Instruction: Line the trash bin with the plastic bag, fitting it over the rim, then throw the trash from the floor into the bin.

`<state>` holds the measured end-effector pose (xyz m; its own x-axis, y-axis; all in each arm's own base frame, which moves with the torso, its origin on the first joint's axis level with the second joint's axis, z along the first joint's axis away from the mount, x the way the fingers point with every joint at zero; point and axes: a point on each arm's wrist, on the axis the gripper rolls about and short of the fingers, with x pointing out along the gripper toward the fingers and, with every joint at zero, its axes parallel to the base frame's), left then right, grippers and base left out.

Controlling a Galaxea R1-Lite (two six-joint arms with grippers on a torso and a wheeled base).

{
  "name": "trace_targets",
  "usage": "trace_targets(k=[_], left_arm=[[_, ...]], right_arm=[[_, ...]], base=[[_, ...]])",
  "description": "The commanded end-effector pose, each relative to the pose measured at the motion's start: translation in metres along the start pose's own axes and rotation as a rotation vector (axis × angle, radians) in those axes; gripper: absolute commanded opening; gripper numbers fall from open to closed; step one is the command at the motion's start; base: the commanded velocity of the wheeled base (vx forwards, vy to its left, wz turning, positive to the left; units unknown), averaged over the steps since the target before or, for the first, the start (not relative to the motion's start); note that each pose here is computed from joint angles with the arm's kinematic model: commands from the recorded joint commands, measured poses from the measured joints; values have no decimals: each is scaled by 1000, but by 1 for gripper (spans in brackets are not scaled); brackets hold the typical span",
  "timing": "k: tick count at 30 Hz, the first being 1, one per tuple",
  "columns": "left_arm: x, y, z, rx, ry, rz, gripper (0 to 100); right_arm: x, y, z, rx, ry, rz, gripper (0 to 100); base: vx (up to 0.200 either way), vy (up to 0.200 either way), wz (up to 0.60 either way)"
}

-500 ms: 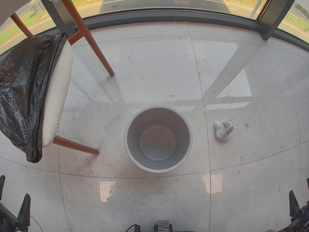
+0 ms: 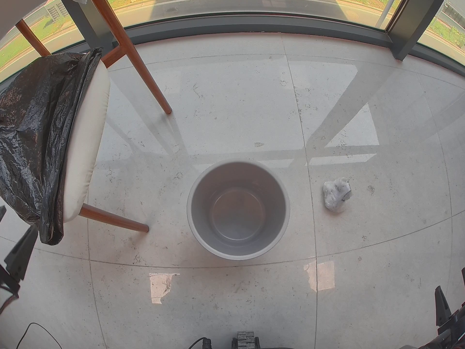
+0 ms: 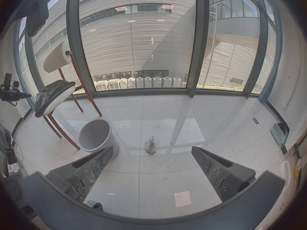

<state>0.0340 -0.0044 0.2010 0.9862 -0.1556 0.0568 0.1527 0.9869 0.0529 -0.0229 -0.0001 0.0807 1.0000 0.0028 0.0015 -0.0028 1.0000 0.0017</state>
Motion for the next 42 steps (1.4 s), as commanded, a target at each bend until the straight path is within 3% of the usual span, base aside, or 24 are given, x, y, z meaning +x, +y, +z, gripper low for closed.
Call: trace_targets(k=[1, 6, 11, 16, 25, 42], left_arm=[[51, 3, 29, -14, 67, -49, 100], [85, 8, 47, -18, 95, -41, 100], [116, 20, 51, -20, 139, 20, 100], [144, 25, 53, -23, 166, 28, 100], [194, 39, 45, -16, 97, 54, 100], [220, 47, 47, -11, 60, 59, 100]], right_arm=[[0, 0, -5, 1, 1, 2, 100], [0, 0, -5, 1, 1, 2, 100], [0, 0, -5, 1, 1, 2, 100], [0, 0, -5, 3, 1, 0, 100], [0, 0, -5, 6, 1, -1, 100], [0, 0, -5, 6, 1, -1, 100]], base=[[0, 0, 0], [0, 0, 0], [0, 0, 0], [0, 0, 0], [0, 0, 0], [0, 0, 0]])
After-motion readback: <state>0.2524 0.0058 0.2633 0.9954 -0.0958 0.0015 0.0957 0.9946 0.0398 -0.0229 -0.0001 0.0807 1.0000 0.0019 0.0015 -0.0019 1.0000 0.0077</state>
